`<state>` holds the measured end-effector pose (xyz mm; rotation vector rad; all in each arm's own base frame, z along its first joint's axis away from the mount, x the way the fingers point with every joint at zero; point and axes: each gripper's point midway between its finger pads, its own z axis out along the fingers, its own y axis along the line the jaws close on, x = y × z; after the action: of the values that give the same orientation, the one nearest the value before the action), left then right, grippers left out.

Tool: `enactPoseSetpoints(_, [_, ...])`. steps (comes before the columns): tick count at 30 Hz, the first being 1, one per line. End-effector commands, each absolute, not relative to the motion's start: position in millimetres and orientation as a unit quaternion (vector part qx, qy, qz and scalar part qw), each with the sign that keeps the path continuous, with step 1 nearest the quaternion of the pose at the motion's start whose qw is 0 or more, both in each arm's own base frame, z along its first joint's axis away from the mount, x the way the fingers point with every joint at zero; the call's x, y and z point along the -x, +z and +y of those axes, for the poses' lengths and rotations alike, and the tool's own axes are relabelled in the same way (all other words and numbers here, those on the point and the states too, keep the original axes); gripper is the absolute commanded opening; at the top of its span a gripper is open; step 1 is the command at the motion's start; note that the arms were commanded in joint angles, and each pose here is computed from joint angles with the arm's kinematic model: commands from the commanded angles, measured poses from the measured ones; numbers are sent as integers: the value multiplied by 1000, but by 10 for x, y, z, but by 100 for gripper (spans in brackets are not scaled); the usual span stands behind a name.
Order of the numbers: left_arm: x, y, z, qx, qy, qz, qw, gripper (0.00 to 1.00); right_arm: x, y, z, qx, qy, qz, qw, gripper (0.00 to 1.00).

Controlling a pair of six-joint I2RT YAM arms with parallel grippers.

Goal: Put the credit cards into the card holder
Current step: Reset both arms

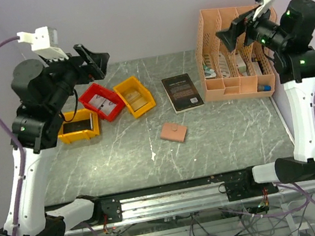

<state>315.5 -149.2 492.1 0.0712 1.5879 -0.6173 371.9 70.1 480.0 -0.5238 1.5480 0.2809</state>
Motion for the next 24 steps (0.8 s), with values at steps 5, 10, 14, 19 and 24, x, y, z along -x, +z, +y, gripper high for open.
enactPoseSetpoints(5, [-2916, 5199, -1455, -69, -269, 697, 661, 100, -3602, 5130, 690, 121, 187, 702, 676, 100])
enactPoseSetpoints(10, [-2862, 5239, -1455, -77, -272, 690, 666, 100, -3580, 5215, 695, 128, 186, 699, 679, 100])
enactPoseSetpoints(14, [-2869, 5281, -1465, -80, -274, 683, 673, 100, -3570, 5222, 690, 140, 176, 698, 680, 100])
enactPoseSetpoints(19, [-2936, 5167, -1542, -90, -282, 688, 663, 100, -3597, 5153, 687, 140, 179, 702, 675, 100])
enactPoseSetpoints(24, [-2969, 5065, -1601, -96, -291, 690, 656, 100, -3576, 5126, 594, 128, 163, 704, 679, 100])
